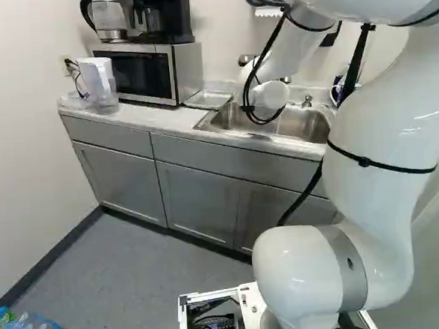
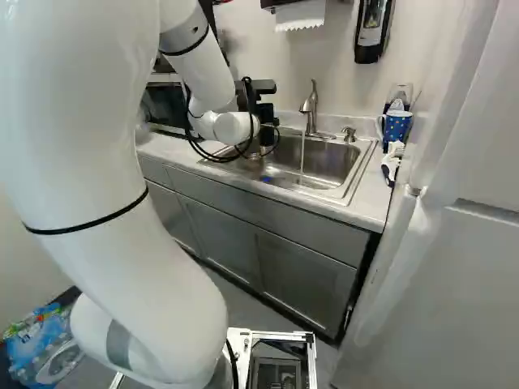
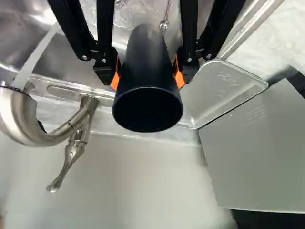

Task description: Rinse the cup and place it in the tray

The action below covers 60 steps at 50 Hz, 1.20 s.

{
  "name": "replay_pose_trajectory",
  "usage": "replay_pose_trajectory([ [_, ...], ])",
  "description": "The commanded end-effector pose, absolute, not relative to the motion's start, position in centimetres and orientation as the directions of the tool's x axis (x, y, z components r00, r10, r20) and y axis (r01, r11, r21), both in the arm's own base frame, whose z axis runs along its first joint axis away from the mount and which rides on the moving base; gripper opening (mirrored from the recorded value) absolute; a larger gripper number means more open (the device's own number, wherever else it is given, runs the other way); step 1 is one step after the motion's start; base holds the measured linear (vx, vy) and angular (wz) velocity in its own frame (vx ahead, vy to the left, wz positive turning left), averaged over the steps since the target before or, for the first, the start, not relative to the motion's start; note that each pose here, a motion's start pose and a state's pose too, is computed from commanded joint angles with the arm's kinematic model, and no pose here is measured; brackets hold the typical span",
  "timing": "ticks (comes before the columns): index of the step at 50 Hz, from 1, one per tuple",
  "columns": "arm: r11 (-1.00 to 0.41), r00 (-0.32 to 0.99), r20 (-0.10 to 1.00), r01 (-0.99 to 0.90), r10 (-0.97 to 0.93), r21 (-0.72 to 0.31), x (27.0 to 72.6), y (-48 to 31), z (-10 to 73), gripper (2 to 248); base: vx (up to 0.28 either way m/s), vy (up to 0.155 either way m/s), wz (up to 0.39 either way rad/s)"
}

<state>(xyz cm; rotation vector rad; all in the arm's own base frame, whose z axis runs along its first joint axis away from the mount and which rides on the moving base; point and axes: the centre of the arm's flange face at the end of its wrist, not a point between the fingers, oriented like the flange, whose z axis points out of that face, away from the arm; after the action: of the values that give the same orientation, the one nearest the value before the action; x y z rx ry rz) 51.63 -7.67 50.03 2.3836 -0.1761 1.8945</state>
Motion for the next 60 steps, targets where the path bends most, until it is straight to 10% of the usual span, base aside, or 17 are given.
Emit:
replay_pose_trajectory([
  [60, -0.952, 0.423, 0.896, -0.305, -0.136, 0.0, 49.0, -15.7, 46.6, 124, 0.0, 0.0, 0.0],
])
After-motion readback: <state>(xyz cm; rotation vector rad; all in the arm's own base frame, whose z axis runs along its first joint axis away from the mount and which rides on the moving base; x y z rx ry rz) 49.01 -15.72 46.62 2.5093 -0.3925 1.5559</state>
